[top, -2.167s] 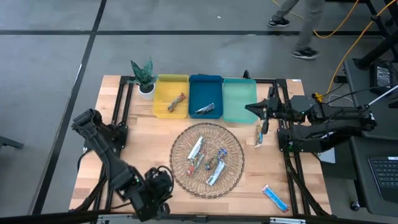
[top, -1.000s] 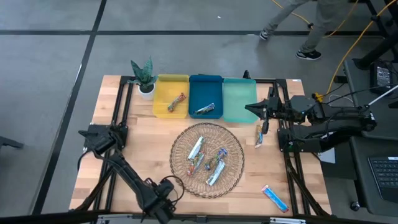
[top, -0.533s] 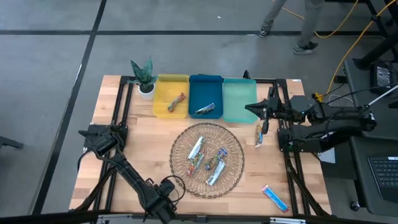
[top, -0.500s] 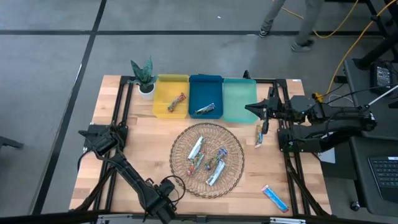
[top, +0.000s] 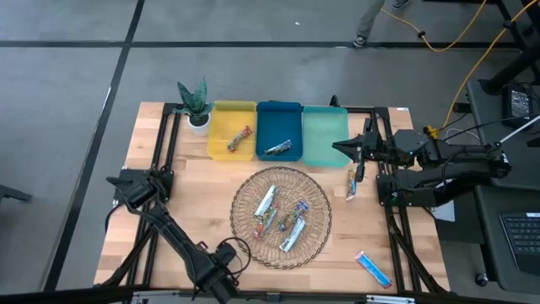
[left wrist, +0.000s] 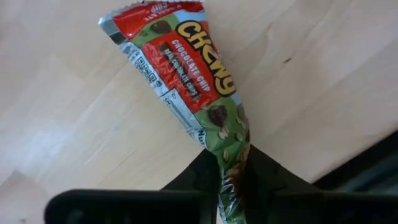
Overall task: Pick and place Granola Bars by type
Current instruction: Put the red granola bar into the yellow bin
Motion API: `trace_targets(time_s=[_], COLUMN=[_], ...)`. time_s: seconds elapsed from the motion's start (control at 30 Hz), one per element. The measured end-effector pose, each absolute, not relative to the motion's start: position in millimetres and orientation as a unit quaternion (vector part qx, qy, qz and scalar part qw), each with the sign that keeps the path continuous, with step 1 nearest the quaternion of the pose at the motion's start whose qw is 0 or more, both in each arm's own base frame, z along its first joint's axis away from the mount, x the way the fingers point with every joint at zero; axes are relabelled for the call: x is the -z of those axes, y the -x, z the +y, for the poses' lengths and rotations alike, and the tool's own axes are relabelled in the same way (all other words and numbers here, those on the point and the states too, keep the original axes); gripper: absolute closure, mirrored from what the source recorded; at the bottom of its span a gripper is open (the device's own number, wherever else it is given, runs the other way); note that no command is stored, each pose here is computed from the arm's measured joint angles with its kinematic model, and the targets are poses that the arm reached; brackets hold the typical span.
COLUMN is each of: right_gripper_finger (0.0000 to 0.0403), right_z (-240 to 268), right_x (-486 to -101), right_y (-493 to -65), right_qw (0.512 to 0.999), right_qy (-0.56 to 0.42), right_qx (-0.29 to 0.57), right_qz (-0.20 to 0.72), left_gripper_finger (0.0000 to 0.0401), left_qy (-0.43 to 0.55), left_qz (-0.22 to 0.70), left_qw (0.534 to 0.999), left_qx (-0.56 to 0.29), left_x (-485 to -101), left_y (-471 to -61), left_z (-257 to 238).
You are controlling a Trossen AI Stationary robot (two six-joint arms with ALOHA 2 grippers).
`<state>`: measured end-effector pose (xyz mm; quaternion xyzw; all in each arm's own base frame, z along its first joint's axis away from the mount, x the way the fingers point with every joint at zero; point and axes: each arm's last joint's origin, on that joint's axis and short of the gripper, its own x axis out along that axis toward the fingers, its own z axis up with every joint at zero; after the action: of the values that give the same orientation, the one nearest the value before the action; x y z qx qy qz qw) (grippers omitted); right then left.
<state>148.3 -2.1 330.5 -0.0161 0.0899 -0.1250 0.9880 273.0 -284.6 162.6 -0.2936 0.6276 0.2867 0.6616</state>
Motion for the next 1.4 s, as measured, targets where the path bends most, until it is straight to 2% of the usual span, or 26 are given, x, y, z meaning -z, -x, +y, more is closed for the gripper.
trace_targets(time_s=[0.27, 0.5, 0.93, 1.4], right_gripper_finger=[0.0377, 0.0377, 0.0377, 0.0377], right_z=[-2.2, -2.2, -2.1, -2.2], right_x=[-330.5, -330.5, -330.5, -330.5], right_y=[-148.3, -148.3, -148.3, -148.3], right_qw=[0.988, 0.988, 0.988, 0.988], right_qy=[0.017, 0.017, 0.017, 0.018], right_qx=[0.125, 0.125, 0.125, 0.125], right_qz=[0.09, 0.09, 0.09, 0.09], left_gripper_finger=[0.0364, 0.0372, 0.0372, 0.0373], left_qy=[0.303, 0.303, 0.263, 0.22], left_qz=[0.58, 0.51, 0.41, 0.372], left_qw=[0.697, 0.75, 0.827, 0.852], left_qx=[-0.293, -0.294, -0.281, -0.295], left_x=[-197.4, -237.4, -302.4, -351.9], left_y=[-273.4, -274.9, -275.0, -278.6], left_z=[-267.3, -241.9, -184.2, -91.5])
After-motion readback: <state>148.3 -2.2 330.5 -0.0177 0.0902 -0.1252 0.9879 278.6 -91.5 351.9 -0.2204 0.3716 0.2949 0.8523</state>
